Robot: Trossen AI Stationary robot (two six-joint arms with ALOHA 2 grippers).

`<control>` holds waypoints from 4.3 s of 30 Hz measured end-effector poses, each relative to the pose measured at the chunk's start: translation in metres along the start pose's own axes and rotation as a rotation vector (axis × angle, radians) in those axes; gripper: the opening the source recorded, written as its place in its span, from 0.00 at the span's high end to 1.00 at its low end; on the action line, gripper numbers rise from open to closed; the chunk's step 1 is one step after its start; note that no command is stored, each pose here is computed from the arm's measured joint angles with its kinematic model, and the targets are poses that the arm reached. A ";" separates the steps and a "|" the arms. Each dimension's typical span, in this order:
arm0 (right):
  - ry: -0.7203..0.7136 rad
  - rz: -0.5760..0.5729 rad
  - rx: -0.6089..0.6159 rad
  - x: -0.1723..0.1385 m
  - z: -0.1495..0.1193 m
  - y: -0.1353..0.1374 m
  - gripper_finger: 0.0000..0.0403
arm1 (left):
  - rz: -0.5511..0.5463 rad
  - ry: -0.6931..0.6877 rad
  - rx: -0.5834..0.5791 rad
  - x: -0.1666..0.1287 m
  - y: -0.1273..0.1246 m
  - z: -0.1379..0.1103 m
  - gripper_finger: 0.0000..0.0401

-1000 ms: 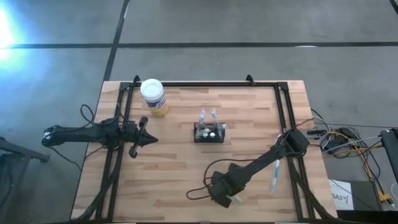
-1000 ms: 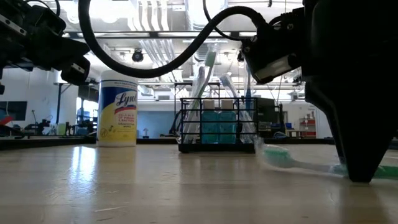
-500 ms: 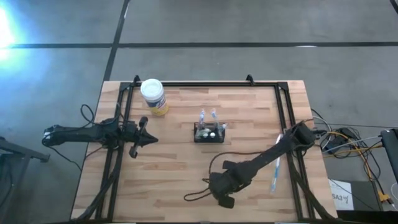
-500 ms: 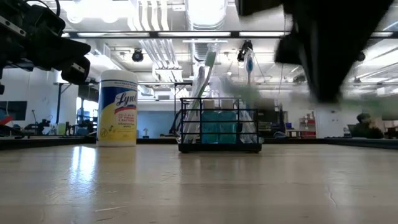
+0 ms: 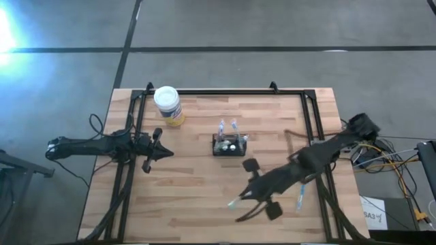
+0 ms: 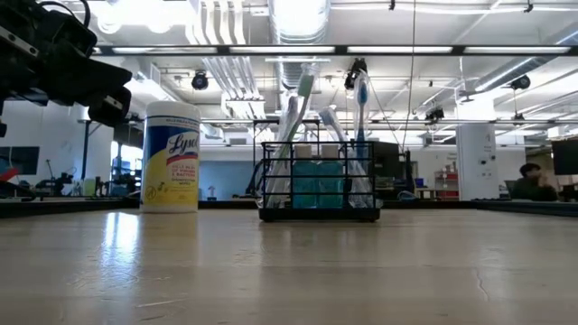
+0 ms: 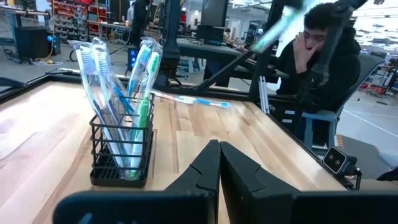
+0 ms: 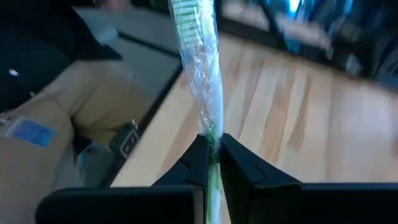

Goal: Pick & Place toothbrushing station
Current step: Put the green toothbrush into the wire organizer

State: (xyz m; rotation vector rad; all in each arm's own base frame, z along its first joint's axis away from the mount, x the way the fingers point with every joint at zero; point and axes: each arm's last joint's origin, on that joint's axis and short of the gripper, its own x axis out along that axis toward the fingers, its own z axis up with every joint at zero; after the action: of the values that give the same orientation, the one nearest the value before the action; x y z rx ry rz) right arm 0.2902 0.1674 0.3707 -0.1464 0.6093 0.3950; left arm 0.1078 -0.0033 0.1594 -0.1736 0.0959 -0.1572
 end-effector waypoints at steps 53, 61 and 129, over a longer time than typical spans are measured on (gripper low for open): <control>-0.721 -0.227 -0.039 -0.127 -0.159 -0.054 0.95 | 0.081 0.001 -0.024 0.000 0.003 -0.001 0.97; -0.767 -0.256 -0.066 -0.136 -0.190 -0.052 0.95 | 0.081 0.003 -0.033 0.000 0.003 -0.001 0.97; -0.822 -0.373 -0.043 -0.045 -0.119 -0.071 0.95 | 0.253 -0.272 0.001 -0.007 -0.001 0.050 0.97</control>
State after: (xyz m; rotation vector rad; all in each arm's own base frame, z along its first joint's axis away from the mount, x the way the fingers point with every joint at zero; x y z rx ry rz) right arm 0.2220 0.0586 0.3013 -0.1215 -0.2393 0.0810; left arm 0.1061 0.0052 0.2089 -0.1792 -0.1531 0.1191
